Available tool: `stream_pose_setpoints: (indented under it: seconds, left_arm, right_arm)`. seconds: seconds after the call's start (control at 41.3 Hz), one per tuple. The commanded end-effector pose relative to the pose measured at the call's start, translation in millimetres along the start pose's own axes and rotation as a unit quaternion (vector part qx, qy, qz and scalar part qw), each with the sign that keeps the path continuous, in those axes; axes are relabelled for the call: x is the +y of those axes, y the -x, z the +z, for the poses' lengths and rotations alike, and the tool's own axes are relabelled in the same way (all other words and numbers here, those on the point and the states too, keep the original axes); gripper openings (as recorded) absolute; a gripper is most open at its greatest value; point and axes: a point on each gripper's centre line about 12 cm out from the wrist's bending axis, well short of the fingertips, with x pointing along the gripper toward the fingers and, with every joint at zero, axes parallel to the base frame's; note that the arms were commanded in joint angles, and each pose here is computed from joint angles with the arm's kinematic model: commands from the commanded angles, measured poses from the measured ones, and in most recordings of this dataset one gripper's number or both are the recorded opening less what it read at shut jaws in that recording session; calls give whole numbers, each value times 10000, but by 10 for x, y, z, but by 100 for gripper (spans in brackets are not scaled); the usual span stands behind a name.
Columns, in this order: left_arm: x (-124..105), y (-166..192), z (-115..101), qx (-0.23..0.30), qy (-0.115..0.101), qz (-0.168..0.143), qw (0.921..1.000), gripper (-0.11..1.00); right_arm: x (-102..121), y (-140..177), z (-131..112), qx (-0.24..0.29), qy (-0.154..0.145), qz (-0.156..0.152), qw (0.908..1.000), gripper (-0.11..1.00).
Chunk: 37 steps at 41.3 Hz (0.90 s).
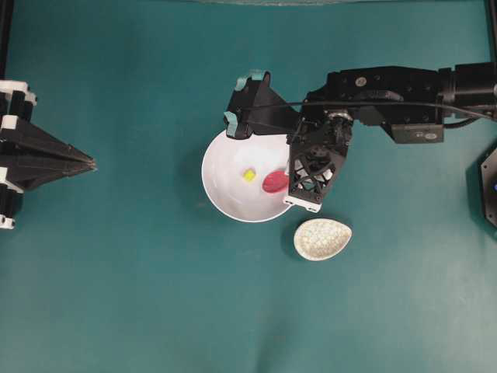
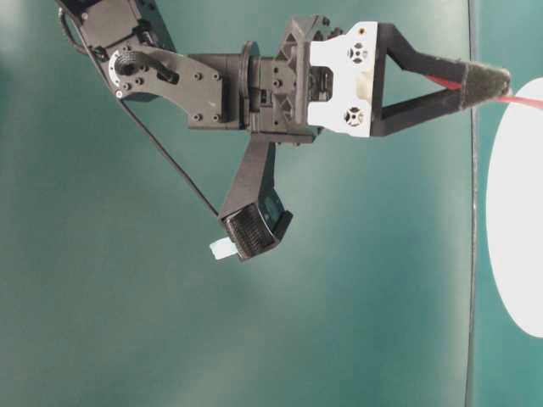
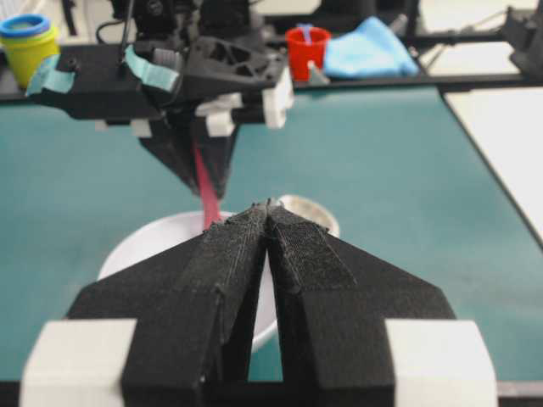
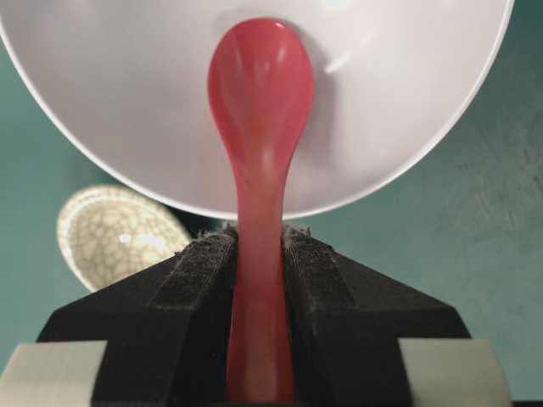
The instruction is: Scoop the yellow hexagonal prism block from the bowl with a spoon using the right arm.
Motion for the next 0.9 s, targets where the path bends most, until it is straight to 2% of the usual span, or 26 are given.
stream_pose_setpoints:
  seconds: [0.0, 0.873]
  left_arm:
    - [-1, -22, 82, -100, -15, -7, 9999, 7]
    - [-1, -22, 82, -100, -8, -7, 9999, 7]
  right_arm:
    - [20, 130, 66, -246, 4, 70, 9997, 22]
    - [2, 59, 208, -681, 91, 107, 9976, 22]
